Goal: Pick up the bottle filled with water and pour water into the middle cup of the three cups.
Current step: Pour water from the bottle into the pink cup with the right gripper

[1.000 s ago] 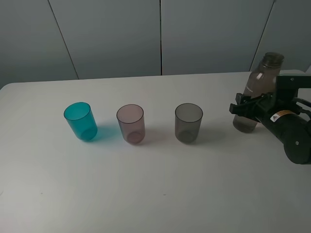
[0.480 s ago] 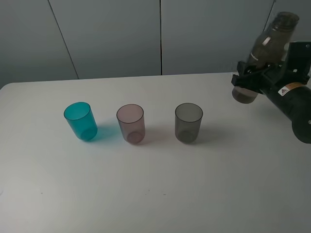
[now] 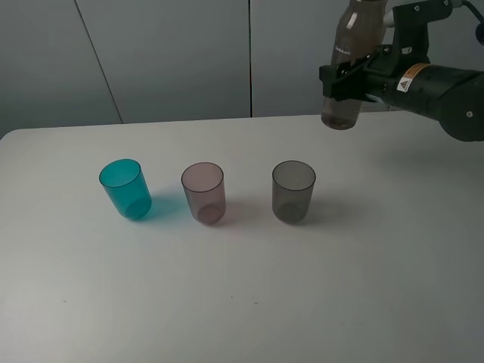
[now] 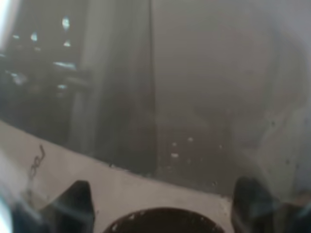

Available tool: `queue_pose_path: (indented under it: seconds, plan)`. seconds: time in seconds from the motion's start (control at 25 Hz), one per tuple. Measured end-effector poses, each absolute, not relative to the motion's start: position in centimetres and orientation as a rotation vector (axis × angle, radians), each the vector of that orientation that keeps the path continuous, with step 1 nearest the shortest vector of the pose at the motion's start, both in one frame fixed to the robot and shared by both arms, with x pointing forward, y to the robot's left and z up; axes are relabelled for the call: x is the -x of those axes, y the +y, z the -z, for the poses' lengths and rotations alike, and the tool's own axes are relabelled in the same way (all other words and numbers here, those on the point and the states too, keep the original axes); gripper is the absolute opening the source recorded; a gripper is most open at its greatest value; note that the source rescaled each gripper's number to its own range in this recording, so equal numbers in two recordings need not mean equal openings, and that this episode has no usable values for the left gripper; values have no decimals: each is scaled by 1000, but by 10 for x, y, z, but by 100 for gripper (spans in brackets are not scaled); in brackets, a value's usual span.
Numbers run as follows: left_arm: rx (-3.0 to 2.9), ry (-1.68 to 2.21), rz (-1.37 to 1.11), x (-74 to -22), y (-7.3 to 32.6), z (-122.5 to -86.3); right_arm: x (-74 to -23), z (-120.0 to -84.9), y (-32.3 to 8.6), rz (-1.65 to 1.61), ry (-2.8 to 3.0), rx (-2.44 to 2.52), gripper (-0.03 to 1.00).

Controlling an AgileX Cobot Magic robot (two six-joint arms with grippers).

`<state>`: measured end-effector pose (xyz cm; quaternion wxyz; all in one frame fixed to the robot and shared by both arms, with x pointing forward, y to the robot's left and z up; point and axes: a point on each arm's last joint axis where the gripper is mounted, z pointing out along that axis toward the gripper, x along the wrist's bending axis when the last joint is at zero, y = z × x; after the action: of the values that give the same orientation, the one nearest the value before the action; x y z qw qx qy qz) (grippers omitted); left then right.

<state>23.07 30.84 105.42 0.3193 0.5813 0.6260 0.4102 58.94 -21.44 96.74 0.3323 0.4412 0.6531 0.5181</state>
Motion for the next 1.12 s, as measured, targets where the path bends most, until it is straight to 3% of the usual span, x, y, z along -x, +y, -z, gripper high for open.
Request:
queue_pose_path:
  seconds: [0.72,1.12]
  plan:
    - [-1528,1646,-1079,-231,308,-1054,-639,-932,-97,-1504,1953,-815,2]
    - [-1535,1642,-1082,-231,308,-1054,-646,-921,-78,-1444,2006,-485,2]
